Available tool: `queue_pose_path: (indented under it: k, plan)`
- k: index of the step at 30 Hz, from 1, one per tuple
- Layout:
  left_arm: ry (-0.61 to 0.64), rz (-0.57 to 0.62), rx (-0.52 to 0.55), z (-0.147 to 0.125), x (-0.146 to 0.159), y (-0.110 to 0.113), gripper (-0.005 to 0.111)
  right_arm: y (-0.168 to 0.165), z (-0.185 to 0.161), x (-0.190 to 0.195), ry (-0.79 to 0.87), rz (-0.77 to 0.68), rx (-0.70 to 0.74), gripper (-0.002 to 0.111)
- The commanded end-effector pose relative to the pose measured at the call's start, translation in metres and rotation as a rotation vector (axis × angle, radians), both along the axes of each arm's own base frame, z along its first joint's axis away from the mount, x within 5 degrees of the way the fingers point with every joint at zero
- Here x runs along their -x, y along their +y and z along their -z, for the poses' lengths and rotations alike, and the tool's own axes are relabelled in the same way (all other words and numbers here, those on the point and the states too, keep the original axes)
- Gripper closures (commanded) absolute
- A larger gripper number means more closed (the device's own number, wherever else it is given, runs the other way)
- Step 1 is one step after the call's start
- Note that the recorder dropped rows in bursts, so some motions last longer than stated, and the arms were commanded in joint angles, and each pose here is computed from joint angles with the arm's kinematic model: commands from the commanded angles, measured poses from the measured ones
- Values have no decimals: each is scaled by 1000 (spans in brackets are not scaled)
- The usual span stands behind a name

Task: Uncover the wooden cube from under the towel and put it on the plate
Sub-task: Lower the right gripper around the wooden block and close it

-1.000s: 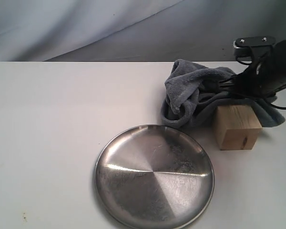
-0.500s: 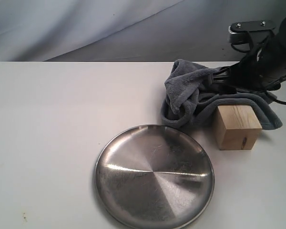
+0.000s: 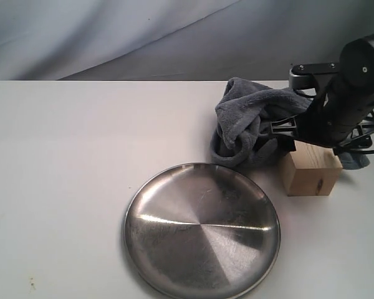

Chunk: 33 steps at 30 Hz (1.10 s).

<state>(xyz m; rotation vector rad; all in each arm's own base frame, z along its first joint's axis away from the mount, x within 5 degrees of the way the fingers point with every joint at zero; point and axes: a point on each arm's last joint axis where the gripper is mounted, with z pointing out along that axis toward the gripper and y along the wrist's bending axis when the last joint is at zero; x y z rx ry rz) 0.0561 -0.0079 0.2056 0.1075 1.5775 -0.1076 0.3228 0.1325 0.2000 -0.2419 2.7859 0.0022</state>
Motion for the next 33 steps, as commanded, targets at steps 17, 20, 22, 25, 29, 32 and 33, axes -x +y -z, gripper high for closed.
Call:
queue_pose_path:
  k: [17,20,22,25,29,32,33]
  plan:
    - [-10,-3,6,0,0,0,107,-5,15,-7,-68,-40,82,23]
    - [-10,-3,6,0,0,0,107,-6,20,-9,-63,-53,106,23]
    - [-10,-3,6,0,0,0,107,-6,20,-9,-65,-53,105,23]
    - [-10,-3,6,0,0,0,107,-5,19,-11,-82,-45,88,23]
    - [-10,-3,6,0,0,0,107,-2,27,-14,-85,-9,59,23]
    - [-10,-3,6,0,0,0,107,0,36,-13,-45,15,43,23]
    - [-10,-3,6,0,0,0,107,1,39,-13,-33,25,34,23]
